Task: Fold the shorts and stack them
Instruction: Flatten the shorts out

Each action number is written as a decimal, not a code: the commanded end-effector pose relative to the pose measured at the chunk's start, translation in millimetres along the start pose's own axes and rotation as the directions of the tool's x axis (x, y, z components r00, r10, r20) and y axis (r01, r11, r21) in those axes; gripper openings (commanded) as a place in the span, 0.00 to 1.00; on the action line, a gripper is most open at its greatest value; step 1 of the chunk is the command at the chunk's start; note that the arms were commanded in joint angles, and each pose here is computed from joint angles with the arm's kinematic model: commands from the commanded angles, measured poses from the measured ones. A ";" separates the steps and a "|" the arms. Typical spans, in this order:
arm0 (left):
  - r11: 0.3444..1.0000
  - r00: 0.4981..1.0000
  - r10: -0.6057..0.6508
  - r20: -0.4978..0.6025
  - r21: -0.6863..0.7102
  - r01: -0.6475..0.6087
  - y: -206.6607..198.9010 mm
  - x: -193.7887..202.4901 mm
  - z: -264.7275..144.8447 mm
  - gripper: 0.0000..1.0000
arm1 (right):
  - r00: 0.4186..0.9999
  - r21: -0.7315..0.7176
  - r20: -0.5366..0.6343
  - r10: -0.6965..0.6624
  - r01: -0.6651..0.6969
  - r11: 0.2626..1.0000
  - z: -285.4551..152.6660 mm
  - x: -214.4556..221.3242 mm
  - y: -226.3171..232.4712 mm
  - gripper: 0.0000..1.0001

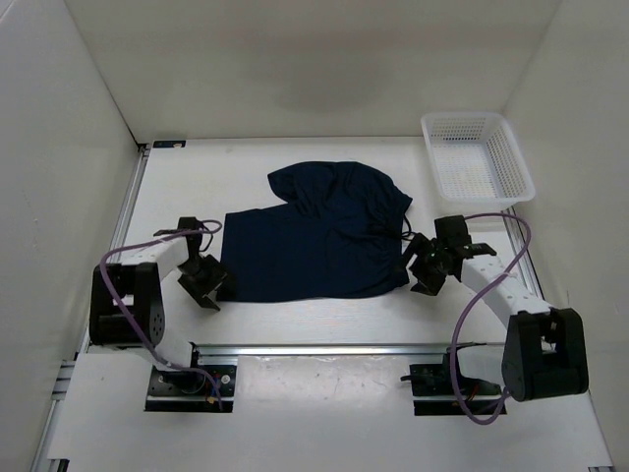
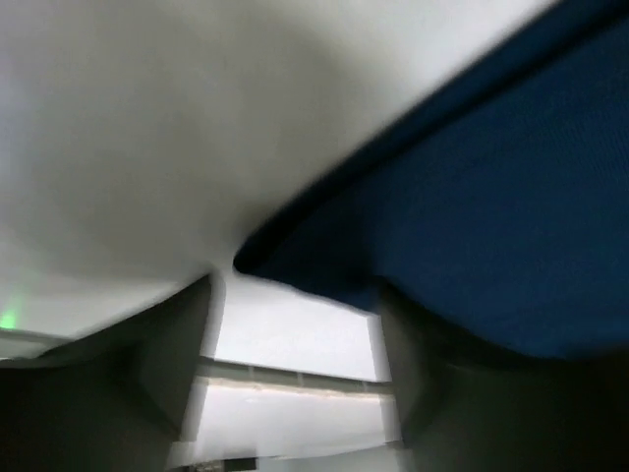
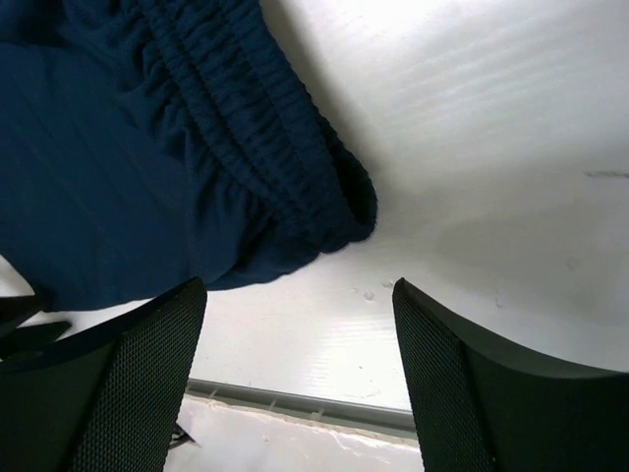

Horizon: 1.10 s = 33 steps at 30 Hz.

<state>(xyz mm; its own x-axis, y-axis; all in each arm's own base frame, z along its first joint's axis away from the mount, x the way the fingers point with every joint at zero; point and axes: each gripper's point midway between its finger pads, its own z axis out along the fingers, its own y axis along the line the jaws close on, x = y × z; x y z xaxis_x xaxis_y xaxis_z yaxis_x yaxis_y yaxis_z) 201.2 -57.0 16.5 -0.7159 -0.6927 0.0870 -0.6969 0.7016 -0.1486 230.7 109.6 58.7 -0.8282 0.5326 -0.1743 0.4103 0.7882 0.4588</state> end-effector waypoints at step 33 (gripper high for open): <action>0.909 0.898 0.045 0.437 0.355 -0.219 -117.5 -102.5 -219.9 0.10 | 0.932 -0.176 0.317 -0.173 0.237 0.955 -91.1 -138.6 144.3 0.00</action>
<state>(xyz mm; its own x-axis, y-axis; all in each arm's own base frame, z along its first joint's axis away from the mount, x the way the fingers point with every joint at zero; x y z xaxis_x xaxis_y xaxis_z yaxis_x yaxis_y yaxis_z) 388.9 -30.3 309.0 -0.5700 -0.6659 -0.4814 -0.3589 0.7288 -0.5831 402.3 126.9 277.6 -0.6424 0.4936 -0.5862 0.0657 0.7976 0.5996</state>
